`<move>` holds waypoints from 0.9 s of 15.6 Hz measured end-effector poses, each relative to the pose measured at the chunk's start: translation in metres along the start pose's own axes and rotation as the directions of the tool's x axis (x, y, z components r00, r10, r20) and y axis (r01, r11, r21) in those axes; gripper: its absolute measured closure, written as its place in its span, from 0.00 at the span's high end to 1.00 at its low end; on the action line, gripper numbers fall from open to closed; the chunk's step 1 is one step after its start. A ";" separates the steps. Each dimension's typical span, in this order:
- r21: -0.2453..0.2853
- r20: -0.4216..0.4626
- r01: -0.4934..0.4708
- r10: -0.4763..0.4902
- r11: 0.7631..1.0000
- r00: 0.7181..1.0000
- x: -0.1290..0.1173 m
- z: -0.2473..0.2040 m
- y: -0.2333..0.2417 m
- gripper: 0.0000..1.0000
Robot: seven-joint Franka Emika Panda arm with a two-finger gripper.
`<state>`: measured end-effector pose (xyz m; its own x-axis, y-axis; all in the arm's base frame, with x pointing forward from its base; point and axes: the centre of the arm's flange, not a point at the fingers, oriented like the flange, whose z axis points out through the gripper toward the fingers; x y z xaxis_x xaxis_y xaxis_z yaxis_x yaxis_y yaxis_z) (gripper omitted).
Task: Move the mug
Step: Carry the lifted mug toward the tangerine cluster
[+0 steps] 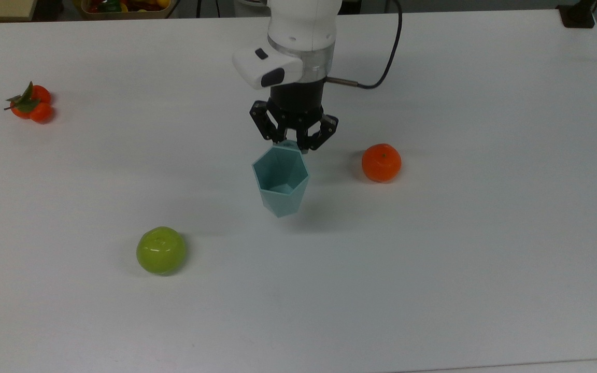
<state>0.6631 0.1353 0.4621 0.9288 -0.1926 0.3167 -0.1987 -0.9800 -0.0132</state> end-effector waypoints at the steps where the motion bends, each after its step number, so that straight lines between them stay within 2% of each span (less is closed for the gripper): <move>1: 0.007 0.022 0.012 -0.013 1.000 1.000 -0.001 -0.009 0.003 0.24; 6: 0.044 0.135 0.102 -0.107 0.994 0.985 -0.008 -0.065 0.037 0.24; 9: 0.050 0.203 0.182 -0.189 0.982 0.961 -0.018 -0.089 0.059 0.24; 14: 0.060 0.301 0.288 -0.292 0.956 0.908 -0.055 -0.081 0.091 0.24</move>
<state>0.5685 0.0613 0.5205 0.9954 0.0960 0.0058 0.0959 -0.9952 0.0216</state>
